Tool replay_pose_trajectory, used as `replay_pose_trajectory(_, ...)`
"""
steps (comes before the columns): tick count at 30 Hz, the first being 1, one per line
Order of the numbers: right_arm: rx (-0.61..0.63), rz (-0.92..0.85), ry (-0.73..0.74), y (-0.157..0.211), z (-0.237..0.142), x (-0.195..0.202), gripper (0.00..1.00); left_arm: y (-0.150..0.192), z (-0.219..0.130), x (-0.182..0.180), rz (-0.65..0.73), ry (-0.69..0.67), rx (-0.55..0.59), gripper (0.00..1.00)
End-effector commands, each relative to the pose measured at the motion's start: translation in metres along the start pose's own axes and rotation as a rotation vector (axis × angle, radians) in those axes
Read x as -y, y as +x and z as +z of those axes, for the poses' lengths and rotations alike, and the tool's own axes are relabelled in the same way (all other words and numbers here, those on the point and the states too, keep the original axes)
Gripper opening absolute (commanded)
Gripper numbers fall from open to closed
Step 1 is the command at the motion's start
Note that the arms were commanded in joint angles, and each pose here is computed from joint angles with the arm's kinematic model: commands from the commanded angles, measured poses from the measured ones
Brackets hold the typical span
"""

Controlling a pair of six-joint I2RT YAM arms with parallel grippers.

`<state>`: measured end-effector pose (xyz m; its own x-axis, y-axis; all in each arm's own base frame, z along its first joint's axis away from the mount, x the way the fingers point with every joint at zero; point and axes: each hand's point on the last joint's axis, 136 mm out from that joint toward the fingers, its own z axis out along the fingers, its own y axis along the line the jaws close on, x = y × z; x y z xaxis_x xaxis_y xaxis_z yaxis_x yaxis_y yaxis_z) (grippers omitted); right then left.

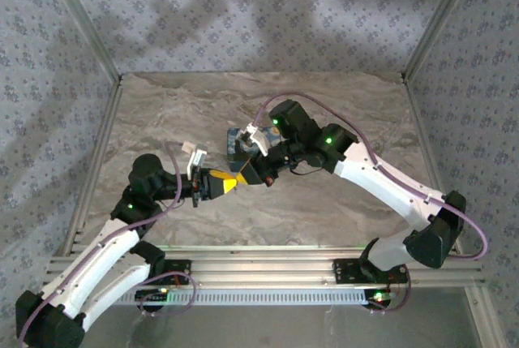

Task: Unlock a padlock with a key

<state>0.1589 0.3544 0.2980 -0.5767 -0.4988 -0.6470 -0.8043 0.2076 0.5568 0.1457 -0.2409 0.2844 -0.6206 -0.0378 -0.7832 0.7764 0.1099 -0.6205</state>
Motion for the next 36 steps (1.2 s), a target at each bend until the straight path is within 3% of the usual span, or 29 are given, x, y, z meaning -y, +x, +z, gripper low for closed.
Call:
replay_pose_trajectory(1, 0.023, -0.016, -0.031, -0.008, -0.003, -0.008, 0.00, -0.002, -0.003, 0.013, 0.069, 0.025, 0.009, 0.00)
replay_pose_trajectory(6, 0.028, -0.002, -0.024, -0.007, -0.002, -0.004, 0.03, -0.004, -0.008, 0.018, 0.095, -0.001, 0.036, 0.00)
replay_pose_trajectory(8, 0.060, 0.026, 0.002, -0.012, -0.007, 0.004, 0.30, -0.001, -0.009, 0.010, 0.071, -0.043, 0.028, 0.00)
replay_pose_trajectory(10, 0.126, 0.064, 0.046, -0.022, -0.015, 0.014, 0.47, 0.002, -0.009, -0.001, 0.041, -0.086, 0.034, 0.00)
replay_pose_trajectory(13, 0.229, 0.114, 0.145, -0.031, -0.033, 0.036, 0.54, 0.005, -0.009, -0.016, 0.011, -0.141, 0.050, 0.00)
replay_pose_trajectory(18, 0.351, 0.281, 0.463, -0.012, -0.061, 0.098, 0.58, 0.013, -0.011, -0.038, -0.028, -0.236, 0.041, 0.00)
replay_pose_trajectory(22, 0.407, 0.598, 0.743, 0.048, -0.058, 0.164, 0.51, 0.030, -0.015, -0.066, -0.094, -0.362, -0.014, 0.00)
replay_pose_trajectory(25, 0.385, 0.685, 0.818, 0.078, -0.030, 0.185, 0.48, 0.049, -0.022, -0.094, -0.182, -0.498, -0.078, 0.00)
replay_pose_trajectory(29, 0.300, 0.637, 0.896, 0.086, 0.013, 0.197, 0.53, 0.076, -0.031, -0.123, -0.278, -0.625, -0.146, 0.00)
replay_pose_trajectory(36, 0.193, 0.600, 0.960, 0.084, 0.069, 0.230, 0.61, 0.092, -0.035, -0.138, -0.316, -0.671, -0.144, 0.00)
